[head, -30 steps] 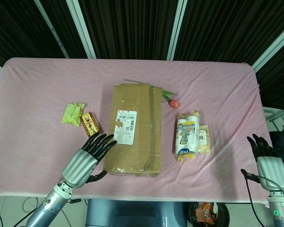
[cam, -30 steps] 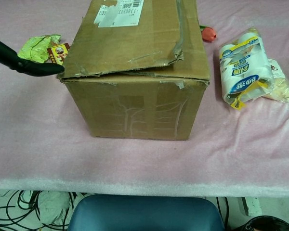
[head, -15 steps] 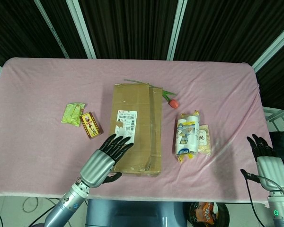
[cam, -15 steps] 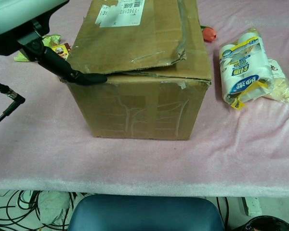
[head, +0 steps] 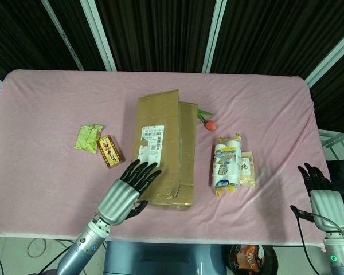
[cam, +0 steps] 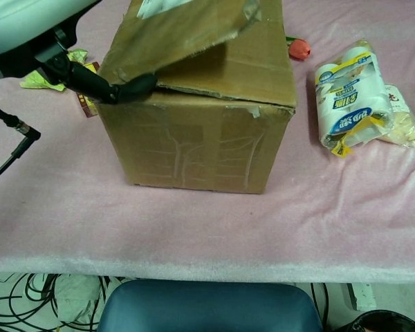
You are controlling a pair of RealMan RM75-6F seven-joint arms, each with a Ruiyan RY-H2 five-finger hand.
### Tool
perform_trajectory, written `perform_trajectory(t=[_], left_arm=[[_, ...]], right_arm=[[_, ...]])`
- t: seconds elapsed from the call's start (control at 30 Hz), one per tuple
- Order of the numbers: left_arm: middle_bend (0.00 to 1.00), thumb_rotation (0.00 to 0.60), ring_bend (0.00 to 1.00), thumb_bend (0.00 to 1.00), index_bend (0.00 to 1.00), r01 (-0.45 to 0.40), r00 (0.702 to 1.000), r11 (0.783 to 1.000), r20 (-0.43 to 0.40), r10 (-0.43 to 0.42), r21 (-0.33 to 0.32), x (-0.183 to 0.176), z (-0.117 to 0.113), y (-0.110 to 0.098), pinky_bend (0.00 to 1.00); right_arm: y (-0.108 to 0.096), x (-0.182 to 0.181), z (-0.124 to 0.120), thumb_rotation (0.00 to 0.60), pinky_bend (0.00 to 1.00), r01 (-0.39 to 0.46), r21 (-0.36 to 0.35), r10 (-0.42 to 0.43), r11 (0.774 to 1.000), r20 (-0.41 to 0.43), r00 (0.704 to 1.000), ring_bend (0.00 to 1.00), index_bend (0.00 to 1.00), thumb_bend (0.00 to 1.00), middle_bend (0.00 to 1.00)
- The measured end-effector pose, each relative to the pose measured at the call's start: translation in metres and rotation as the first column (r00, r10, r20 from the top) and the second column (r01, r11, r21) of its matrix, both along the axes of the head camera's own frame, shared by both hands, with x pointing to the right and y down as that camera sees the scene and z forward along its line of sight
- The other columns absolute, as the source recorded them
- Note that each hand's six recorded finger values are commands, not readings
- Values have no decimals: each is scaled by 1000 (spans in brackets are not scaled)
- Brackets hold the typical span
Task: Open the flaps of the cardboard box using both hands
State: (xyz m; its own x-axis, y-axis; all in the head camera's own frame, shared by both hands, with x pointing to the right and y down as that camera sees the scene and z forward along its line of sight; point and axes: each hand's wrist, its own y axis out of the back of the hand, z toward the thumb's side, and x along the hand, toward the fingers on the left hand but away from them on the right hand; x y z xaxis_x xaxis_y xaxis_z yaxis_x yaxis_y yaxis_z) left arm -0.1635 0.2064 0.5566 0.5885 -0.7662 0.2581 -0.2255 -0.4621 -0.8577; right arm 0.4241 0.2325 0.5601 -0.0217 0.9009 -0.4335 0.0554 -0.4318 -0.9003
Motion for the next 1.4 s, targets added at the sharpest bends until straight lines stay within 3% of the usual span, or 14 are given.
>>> perform_trajectory(t=[0.3, 0.53, 0.87, 1.0, 1.4], left_arm=[[0, 600, 0, 418, 0, 6, 1000, 990, 2, -6, 138, -9, -16, -2, 0], [0, 600, 0, 418, 0, 67, 997, 965, 18, -74, 255, -36, -27, -7, 0], [0, 600, 0, 416, 0, 161, 980, 937, 66, -190, 309, -87, -31, -15, 0], [0, 600, 0, 370, 0, 194, 970, 928, 82, -231, 318, -103, -30, -16, 0], [0, 600, 0, 312, 0, 322, 908, 877, 146, -392, 357, -151, -23, -24, 0]], right_arm=[[0, 1, 0, 600, 211, -3, 1, 3, 1000, 2, 1000, 0, 0, 230, 0], [-1, 0, -1, 600, 211, -4, 2, 4, 1000, 4, 1000, 0, 0, 230, 0], [0, 0, -2, 600, 211, -6, 5, 6, 1000, 4, 1000, 0, 0, 230, 0], [-1, 0, -2, 600, 212, -6, 8, 6, 1000, 2, 1000, 0, 0, 230, 0], [-1, 0, -2, 600, 212, -3, 10, 3, 1000, -2, 1000, 0, 0, 229, 0]])
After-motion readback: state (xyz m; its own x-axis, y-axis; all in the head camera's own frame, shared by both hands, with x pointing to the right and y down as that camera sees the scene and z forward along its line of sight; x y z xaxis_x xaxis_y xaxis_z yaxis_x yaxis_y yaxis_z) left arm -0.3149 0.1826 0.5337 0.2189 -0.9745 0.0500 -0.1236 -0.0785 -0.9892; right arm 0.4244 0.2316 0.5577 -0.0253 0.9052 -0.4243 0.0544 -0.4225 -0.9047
